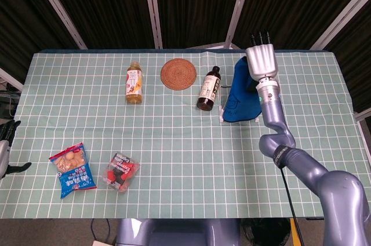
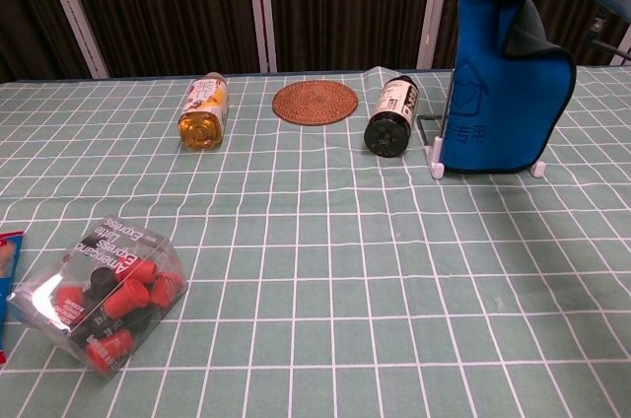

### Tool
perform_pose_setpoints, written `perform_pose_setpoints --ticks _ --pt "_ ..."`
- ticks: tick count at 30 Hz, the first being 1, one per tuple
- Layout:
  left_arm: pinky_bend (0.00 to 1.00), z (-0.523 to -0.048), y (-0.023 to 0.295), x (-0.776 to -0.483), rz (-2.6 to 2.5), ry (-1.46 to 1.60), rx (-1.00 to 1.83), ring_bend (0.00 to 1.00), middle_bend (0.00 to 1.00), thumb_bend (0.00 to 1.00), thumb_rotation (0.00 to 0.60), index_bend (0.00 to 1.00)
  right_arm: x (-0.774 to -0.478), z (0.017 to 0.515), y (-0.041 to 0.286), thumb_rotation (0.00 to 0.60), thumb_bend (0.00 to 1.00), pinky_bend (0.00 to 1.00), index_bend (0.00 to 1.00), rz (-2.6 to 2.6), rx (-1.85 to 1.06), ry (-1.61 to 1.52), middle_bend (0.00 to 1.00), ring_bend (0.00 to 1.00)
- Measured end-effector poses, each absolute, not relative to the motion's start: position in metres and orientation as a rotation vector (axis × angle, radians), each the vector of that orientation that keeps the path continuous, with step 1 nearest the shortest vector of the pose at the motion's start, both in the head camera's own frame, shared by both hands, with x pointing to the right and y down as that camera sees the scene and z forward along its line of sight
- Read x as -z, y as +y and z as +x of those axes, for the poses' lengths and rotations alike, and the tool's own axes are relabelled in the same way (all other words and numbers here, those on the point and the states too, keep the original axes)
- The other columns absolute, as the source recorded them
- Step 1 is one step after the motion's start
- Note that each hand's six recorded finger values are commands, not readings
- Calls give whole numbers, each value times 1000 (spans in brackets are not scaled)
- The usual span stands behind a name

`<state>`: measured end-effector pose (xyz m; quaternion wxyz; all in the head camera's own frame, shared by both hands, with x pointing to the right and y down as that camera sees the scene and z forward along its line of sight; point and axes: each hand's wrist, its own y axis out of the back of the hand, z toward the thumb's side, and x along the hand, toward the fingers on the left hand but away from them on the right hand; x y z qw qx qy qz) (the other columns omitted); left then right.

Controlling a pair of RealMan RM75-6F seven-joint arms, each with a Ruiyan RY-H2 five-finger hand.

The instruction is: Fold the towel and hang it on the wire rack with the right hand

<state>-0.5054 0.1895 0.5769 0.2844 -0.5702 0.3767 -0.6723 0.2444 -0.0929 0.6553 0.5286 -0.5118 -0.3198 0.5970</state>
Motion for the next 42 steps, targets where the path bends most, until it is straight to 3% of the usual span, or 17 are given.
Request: perform_pose_setpoints --ticks 2,4,18,29,42 --pt "0 -505 189 -578 -1525 1003 1803 0 0 0 600 0 -656 248 -95 600 0 0 53 -1199 -1436 -752 5 0" --pt "0 -506 189 -580 -1523 1000 1808 0 0 0 600 0 -656 253 -98 600 0 0 5 -1165 -1444 -736 0 0" --pt "0 -506 189 -588 -1519 976 1829 0 0 0 600 0 -629 279 -116 600 0 0 0 -969 -1343 -662 0 0" --pt "0 -501 189 -592 -1518 954 1833 0 0 0 600 0 -640 291 -108 600 0 0 0 -1079 -1285 -545 0 0" --pt "0 -495 184 -588 -1524 966 1773 0 0 0 600 0 -626 324 -95 600 0 0 0 -1133 -1250 -725 0 0"
